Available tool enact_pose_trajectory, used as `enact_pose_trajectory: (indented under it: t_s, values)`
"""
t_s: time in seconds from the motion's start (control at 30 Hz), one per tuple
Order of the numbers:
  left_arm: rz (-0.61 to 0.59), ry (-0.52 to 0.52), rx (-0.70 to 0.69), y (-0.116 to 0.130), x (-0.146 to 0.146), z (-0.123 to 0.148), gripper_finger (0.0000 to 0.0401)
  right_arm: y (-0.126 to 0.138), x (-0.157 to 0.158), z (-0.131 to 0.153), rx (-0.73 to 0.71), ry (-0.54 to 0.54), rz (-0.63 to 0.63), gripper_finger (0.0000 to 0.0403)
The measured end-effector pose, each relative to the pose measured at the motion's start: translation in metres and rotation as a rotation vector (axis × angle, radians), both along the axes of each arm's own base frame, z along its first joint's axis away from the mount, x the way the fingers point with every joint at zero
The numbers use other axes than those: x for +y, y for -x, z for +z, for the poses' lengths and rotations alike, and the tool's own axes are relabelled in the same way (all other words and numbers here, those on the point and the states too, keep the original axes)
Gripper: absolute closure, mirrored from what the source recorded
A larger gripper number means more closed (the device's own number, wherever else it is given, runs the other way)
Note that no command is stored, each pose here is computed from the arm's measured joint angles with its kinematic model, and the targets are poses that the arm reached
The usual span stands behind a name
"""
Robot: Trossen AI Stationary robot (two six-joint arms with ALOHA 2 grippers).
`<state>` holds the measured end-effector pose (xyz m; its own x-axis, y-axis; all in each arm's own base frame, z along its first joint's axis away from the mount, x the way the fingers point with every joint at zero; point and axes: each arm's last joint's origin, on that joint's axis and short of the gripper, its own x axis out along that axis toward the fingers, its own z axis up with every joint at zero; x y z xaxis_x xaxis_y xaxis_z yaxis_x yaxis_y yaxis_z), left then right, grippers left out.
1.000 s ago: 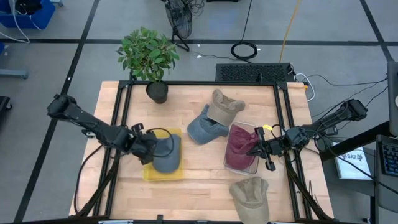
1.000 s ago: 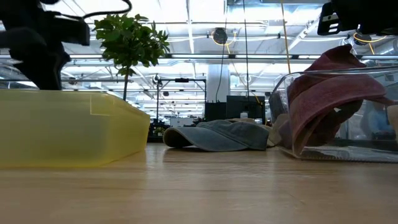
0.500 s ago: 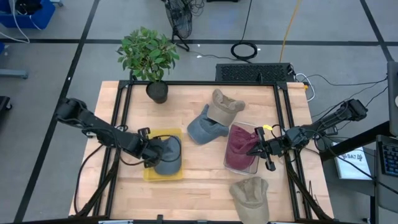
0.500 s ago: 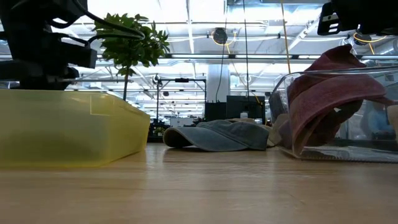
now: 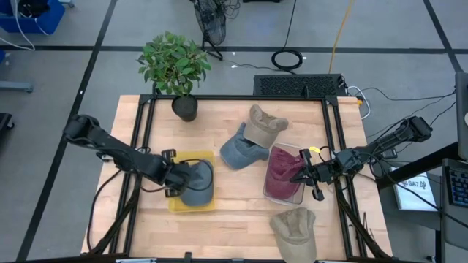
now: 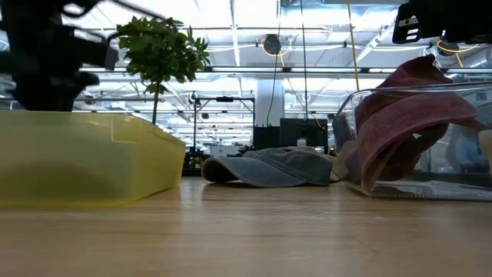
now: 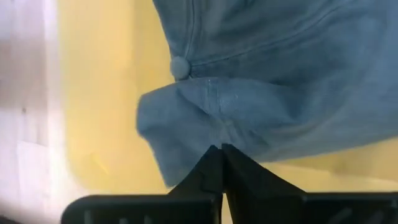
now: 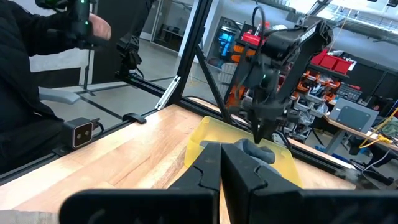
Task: Pick and place caps into container
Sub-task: Put the bottom blue cap into the yellow container, then put the blue cap into the yellow container
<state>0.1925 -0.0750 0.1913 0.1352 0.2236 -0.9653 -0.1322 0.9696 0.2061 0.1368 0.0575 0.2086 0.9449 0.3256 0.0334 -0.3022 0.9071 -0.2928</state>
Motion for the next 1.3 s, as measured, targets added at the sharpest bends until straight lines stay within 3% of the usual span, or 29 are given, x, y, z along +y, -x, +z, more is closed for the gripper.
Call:
enact_pose_trajectory:
  t_s: [0.13, 0.27, 0.37, 0.47, 0.63, 0.77, 0.93, 1.1, 1.3]
  values:
    - [-0.005, 0.016, -0.05, -0.005, -0.002, 0.028, 0.0382, 0.0, 0.0, 0.0, 0.0, 0.0, 0.0, 0.0403]
    - [-0.06, -0.024, -0.239, -0.022, -0.006, 0.058, 0.0397, 0.0, 0.0, 0.0, -0.003, -0.001, 0.001, 0.0403]
    - [-0.033, -0.04, -0.407, -0.045, 0.001, 0.081, 0.0393, 0.0, 0.0, 0.0, -0.005, -0.002, 0.002, 0.0403]
    - [-0.146, 0.007, -0.422, -0.074, 0.013, 0.09, 0.0397, 0.0, 0.0, 0.001, -0.007, -0.003, 0.003, 0.0403]
    - [-0.247, -0.092, -0.454, -0.12, 0.045, 0.105, 0.0388, 0.0, 0.0, 0.001, -0.009, 0.003, 0.003, 0.0403]
    - [-0.222, -0.136, -0.478, -0.158, 0.084, 0.099, 0.0381, 0.0, 0.0, 0.001, -0.014, 0.02, 0.003, 0.0403]
    - [-0.304, -0.03, -0.393, -0.189, 0.123, 0.064, 0.0351, 0.0, 0.0, -0.001, -0.004, 0.027, 0.003, 0.0403]
    - [-0.35, 0.077, -0.307, -0.206, 0.139, 0.019, 0.0269, 0.0, 0.0, -0.002, 0.006, 0.058, 0.003, 0.0403]
    - [-0.428, 0.057, -0.309, -0.222, 0.141, 0.008, 0.0152, 0.0, 0.0, 0.002, -0.036, 0.051, 0.002, 0.0403]
